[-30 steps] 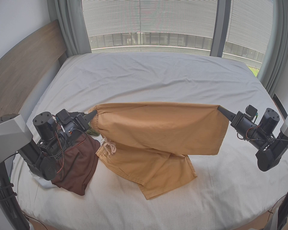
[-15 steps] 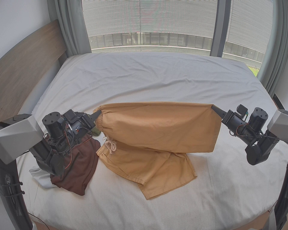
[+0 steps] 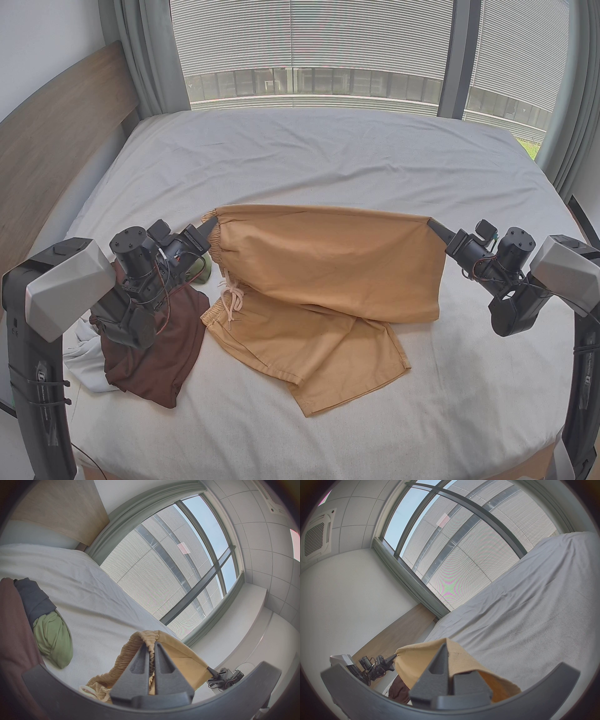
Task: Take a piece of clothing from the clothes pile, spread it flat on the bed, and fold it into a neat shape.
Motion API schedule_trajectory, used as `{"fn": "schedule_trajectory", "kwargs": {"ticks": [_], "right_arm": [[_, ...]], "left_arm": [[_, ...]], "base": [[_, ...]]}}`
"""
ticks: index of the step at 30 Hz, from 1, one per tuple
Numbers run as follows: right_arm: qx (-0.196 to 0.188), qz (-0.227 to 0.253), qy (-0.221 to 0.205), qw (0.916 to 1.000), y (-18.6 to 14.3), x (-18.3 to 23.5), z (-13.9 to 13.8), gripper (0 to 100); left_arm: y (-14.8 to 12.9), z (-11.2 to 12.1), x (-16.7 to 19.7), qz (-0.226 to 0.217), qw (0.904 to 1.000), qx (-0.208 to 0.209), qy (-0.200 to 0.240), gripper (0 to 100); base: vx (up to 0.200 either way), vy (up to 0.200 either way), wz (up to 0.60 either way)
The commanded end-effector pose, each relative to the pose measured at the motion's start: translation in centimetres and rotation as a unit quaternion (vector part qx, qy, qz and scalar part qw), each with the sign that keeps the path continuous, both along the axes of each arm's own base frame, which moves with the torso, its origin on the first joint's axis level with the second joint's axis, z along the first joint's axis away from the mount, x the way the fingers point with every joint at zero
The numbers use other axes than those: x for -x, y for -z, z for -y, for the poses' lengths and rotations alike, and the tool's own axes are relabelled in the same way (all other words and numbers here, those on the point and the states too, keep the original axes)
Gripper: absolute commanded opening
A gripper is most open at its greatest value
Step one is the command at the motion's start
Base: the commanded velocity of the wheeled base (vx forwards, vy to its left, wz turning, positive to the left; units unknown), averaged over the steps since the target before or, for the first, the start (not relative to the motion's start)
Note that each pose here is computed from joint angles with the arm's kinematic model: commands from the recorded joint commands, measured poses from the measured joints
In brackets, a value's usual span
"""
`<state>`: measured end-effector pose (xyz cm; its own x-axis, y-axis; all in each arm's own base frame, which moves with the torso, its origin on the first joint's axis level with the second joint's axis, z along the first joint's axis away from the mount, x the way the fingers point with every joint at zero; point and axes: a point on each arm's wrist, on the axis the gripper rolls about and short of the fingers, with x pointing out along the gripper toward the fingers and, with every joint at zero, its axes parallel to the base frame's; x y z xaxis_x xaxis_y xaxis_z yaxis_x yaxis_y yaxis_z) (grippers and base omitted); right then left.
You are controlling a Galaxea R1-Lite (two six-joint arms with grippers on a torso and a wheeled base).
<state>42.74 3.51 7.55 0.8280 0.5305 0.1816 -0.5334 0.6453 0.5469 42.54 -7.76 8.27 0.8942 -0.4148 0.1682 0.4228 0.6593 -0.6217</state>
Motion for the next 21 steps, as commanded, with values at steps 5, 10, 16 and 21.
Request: {"fn": "schedule_trajectory", "kwargs": {"ticks": [5,10,16,21], "right_arm": [[-0.004,-0.002,0.026,0.9997,3.0,-2.5,0.6,0],[-0.005,0.006,0.029,0.9995,2.8,-2.9,0.7,0],[-0.005,0.012,0.030,0.9995,2.6,-3.0,0.7,0],[-0.005,0.013,0.030,0.9995,2.9,-3.3,0.7,0]], "left_arm": [[1.8,0.3,-1.6,-0.008,0.9999,0.001,-0.006,0],[1.9,0.8,-2.1,-0.002,1.0000,0.005,-0.002,0],[2.0,1.0,-3.0,-0.005,1.0000,0.005,-0.002,0],[1.9,1.1,-3.4,-0.009,0.9999,0.004,-0.002,0]], "base": [[0.000,0.000,0.00],[0.000,0.000,0.00],[0.000,0.000,0.00],[0.000,0.000,0.00]]}}
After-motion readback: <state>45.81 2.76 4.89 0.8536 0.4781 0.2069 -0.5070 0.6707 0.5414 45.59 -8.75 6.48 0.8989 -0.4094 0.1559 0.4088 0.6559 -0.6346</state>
